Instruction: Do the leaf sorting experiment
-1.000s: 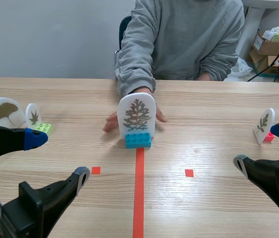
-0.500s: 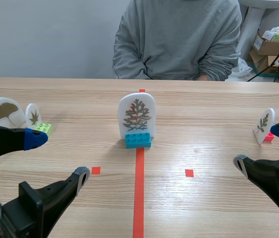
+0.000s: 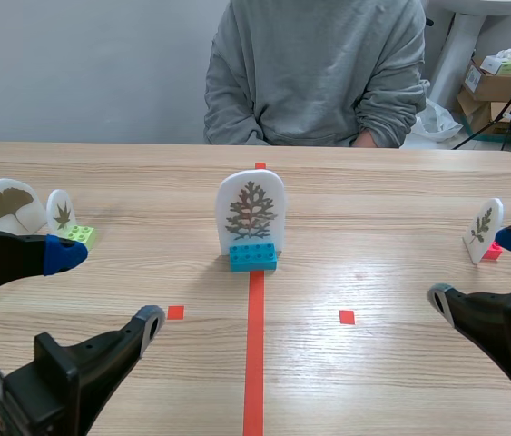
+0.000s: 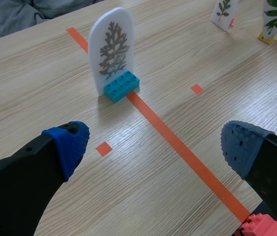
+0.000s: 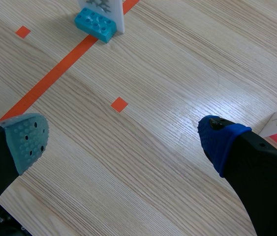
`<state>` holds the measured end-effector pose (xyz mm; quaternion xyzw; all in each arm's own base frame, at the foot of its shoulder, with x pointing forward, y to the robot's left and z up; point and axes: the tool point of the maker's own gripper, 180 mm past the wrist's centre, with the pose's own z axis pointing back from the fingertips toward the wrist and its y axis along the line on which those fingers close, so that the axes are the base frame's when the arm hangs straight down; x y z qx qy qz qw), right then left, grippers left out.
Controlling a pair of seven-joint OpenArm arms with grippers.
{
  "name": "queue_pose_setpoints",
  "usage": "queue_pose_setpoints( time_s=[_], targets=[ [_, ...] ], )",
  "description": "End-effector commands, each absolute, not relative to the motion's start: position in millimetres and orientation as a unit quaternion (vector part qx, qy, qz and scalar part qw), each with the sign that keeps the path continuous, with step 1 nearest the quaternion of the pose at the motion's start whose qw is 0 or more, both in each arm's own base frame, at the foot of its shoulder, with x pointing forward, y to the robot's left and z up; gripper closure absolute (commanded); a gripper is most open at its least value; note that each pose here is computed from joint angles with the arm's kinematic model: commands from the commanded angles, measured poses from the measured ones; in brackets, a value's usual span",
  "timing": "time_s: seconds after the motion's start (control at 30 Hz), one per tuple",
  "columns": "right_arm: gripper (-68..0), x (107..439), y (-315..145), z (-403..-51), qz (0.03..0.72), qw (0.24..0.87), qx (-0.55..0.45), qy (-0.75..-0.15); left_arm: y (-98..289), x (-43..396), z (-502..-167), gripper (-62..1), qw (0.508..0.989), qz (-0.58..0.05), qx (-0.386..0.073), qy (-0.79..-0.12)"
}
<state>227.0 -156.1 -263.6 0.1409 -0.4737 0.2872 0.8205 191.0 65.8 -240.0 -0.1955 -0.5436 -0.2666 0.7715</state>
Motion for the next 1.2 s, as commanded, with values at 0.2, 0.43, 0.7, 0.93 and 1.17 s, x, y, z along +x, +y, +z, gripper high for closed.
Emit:
queue_pose_setpoints(
  time_s=[0.2,0.43,0.7,0.93,1.17],
  targets=[
    [-63.0,230.8,-156.6,-255.9,0.294,0.812,0.14,-0.484,61.7,192.8,-228.8,-57.2,0.76,-0.263,-0.203,-0.558],
    [-63.0,230.1,-157.3,-257.5,0.295,0.815,0.138,-0.48,61.7,192.8,-228.8,-57.2,0.76,-0.263,-0.203,-0.558],
    [-63.0,227.3,-162.4,-266.1,0.304,0.826,0.122,-0.459,61.7,192.8,-228.8,-57.2,0.76,-0.263,-0.203,-0.558],
    [-63.1,249.0,-183.5,-267.4,0.325,0.827,0.056,-0.455,61.7,192.8,-228.8,-57.2,0.76,-0.263,-0.203,-0.558],
    [-64.3,293.3,-199.5,-276.7,0.308,0.83,0.041,-0.463,61.7,192.9,-228.7,-57.2,0.76,-0.263,-0.203,-0.558]
  ],
)
